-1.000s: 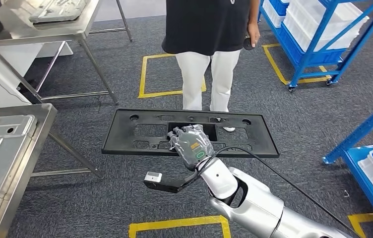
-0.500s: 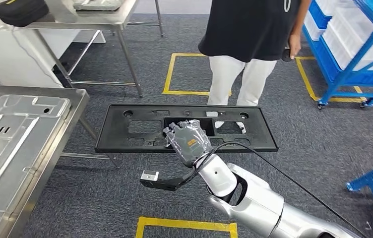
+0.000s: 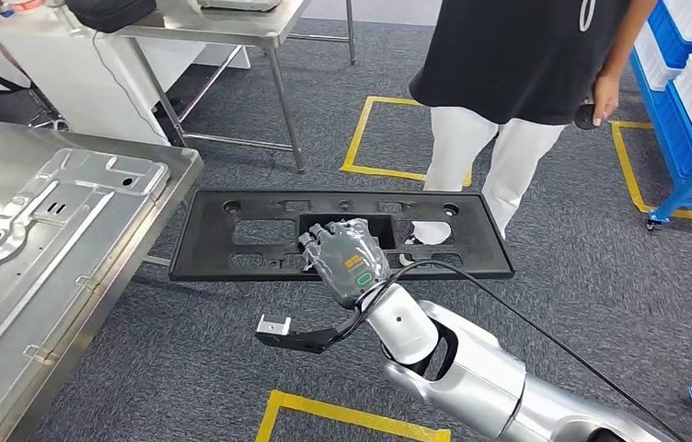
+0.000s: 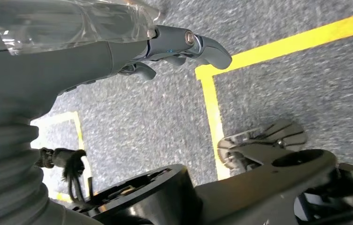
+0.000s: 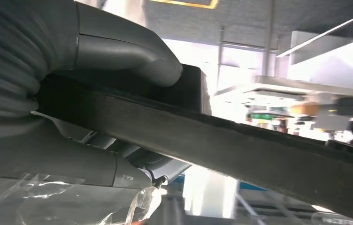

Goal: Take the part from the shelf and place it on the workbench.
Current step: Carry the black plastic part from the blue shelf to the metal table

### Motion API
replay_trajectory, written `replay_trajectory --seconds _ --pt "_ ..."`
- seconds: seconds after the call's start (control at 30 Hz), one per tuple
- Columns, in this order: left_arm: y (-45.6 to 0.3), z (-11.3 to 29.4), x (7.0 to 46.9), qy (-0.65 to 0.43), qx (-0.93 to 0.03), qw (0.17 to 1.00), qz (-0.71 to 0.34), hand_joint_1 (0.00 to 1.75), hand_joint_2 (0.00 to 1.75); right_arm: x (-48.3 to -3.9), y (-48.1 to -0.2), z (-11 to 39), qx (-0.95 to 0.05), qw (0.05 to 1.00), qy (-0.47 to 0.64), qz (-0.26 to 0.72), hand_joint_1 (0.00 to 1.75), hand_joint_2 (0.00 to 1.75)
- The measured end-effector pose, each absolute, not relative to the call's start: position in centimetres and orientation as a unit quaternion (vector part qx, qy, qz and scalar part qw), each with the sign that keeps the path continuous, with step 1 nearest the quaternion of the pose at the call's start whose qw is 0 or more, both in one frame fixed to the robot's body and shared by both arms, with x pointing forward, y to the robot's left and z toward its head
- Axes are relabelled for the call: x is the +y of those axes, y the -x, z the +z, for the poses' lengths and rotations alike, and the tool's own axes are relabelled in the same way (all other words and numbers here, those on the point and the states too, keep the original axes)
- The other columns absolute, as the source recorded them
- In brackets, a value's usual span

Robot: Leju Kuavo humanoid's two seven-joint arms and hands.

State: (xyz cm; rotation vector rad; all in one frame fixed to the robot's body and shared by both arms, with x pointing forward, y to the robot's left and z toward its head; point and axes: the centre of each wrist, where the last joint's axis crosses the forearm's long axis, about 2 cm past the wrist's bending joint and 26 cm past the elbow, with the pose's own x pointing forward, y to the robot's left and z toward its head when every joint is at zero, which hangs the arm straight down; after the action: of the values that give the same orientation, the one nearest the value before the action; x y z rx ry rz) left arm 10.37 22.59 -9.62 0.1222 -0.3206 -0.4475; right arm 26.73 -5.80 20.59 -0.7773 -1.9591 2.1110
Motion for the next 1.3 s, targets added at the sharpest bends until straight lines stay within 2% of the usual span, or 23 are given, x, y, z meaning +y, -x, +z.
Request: replay_trajectory --seconds 1.3 --pt "-9.4 -9.8 22.6 -0.057 -0.146 0.963 -0.221 0.0 1.75 -5.6 -26.5 20.9 -0.657 0.074 0.255 0.705 1.75 1.75"
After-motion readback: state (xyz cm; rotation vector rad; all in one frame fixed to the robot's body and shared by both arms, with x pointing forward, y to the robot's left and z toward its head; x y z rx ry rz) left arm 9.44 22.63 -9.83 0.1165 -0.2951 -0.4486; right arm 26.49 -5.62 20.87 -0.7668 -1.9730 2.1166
